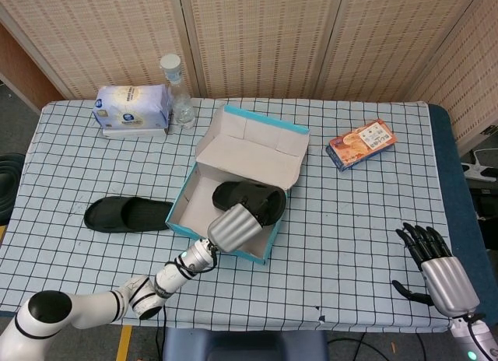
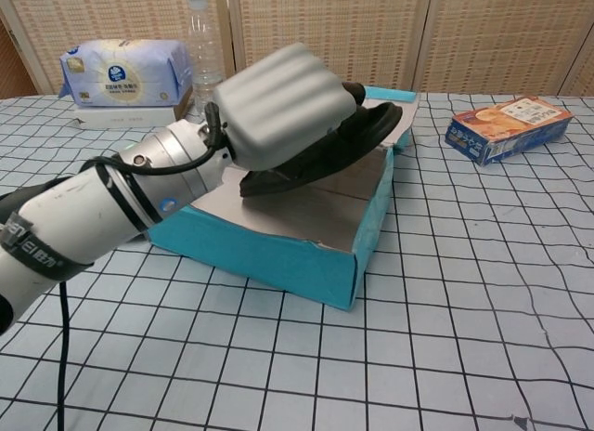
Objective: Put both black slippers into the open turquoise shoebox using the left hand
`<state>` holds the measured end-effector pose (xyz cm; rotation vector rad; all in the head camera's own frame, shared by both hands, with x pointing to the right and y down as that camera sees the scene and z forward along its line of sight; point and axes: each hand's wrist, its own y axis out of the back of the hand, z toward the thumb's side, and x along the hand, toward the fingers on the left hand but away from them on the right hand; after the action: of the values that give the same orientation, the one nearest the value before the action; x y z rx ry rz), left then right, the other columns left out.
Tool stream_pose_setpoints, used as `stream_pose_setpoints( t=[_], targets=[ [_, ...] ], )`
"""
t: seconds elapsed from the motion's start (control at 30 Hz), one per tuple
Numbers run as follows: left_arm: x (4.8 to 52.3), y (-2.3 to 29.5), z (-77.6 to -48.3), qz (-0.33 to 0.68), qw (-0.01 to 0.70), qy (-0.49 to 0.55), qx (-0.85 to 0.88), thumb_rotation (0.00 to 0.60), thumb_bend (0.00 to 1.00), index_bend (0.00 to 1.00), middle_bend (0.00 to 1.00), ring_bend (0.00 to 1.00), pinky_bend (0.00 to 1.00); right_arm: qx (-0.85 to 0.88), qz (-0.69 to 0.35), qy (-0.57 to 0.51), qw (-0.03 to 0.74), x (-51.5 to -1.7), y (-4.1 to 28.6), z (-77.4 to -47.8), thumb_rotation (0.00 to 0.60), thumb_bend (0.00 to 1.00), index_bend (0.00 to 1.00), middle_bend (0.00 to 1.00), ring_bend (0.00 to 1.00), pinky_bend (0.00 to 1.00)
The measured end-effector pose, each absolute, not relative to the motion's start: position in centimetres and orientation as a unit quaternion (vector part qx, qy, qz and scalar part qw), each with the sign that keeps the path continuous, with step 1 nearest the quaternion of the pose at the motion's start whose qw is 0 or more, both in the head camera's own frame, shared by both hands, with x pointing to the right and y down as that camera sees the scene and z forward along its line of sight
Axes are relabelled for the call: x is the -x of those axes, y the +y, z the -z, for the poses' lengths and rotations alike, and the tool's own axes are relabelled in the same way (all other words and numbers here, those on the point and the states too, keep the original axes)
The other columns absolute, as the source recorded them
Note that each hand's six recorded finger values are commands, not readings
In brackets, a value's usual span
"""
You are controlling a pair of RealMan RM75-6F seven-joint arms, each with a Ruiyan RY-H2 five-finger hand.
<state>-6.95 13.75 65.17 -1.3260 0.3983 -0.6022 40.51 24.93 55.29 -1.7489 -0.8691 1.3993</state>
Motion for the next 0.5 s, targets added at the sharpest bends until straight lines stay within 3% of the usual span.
stream_pose_setpoints(
  t=[0.5],
  targets=[
    [8.5,14.3,-68.8,0.309,0.742,0.138,0.579,0.6,0.61,0.88,1.0,0.92,0.7,0.687,-0.545,-0.326,0.353,-40.2,25.2,-55.5,0.49,0.16,0.0,0.0,0.0,0.0]
  ],
)
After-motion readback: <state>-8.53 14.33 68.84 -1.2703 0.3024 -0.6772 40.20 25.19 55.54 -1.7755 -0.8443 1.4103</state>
